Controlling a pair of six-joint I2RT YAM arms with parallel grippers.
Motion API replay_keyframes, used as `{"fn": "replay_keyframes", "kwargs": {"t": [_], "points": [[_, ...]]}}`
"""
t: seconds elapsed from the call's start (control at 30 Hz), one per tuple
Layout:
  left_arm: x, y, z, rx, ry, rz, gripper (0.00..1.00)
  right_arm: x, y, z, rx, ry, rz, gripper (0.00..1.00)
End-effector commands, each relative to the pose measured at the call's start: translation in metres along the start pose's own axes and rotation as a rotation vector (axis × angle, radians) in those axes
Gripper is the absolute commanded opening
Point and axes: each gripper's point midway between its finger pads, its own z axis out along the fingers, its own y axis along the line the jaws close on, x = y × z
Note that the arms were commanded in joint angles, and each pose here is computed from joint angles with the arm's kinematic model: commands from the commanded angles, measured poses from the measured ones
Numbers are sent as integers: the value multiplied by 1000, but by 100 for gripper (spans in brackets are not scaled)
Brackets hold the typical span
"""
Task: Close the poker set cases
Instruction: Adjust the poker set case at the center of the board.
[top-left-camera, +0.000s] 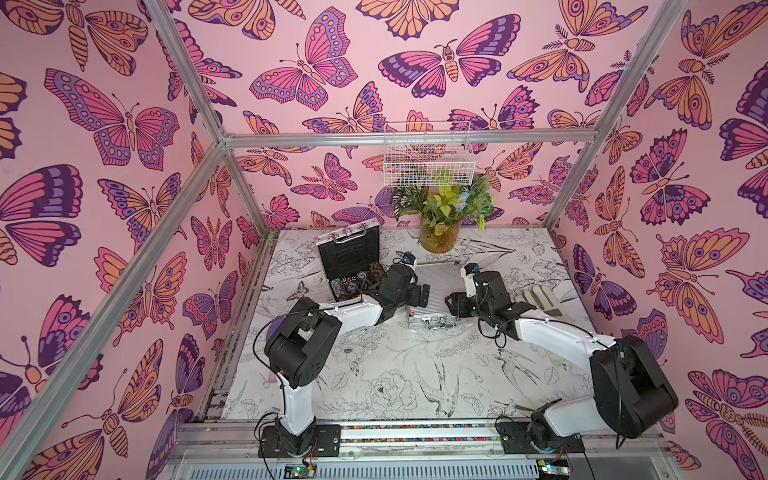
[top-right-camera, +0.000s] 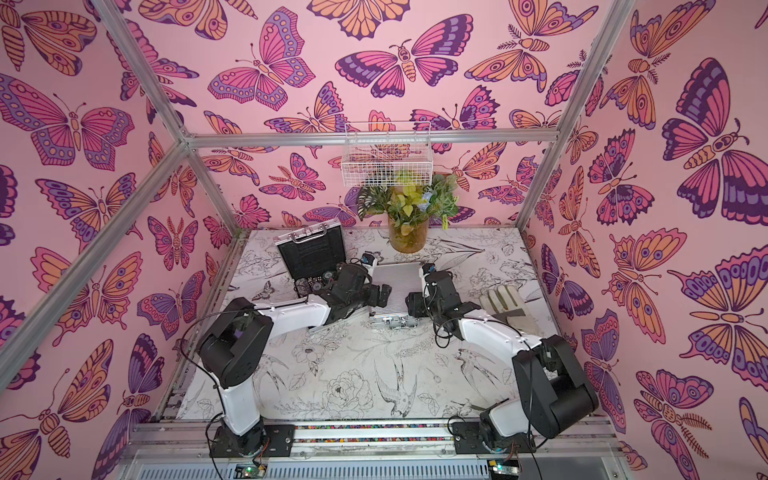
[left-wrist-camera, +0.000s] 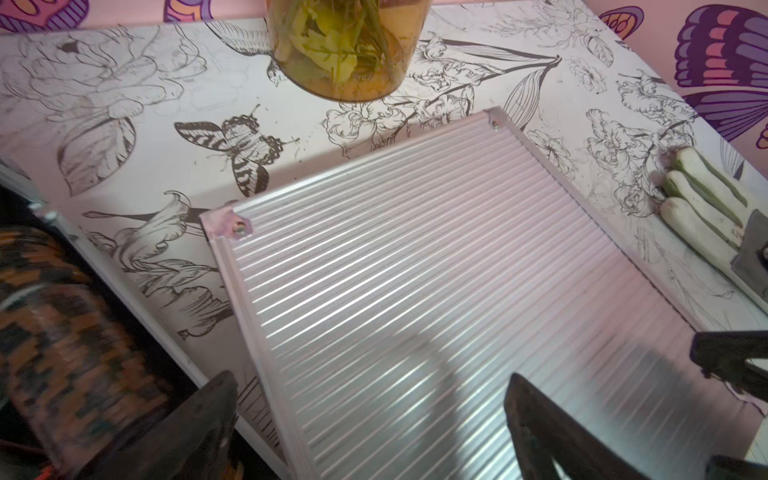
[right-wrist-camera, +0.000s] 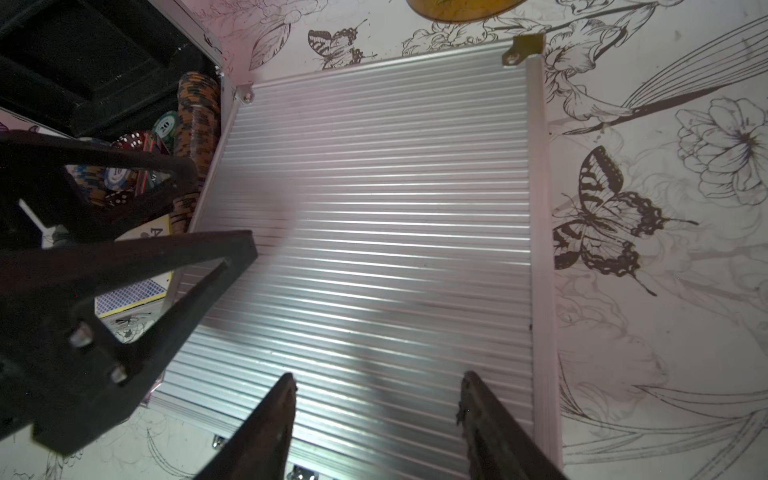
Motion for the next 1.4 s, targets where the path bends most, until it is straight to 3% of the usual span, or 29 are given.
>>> {"fn": "replay_keyframes", "kwargs": {"t": [0.0,0.37,0.73,1.07,1.23,1.37], "points": [[1,-4,5,29,22,-35,100,-4,0,1,22,9,8,64],[13,-18,25,109,78,-65,100,-3,-4,1,42,6,11,64],[2,-23,40,121,70,20,100,-5,-3,0,38,1,1,64],[-28,7,-11,-85,19,97,98,-15,-16,-28,146,11,-76,64],[-35,-6,-29,-77,33,107,98,-15,-24,-44,210,42,-96,63],[-31,-28,-30,-37,61,145,97,-14,-17,-50,172,56,-161,64]]}}
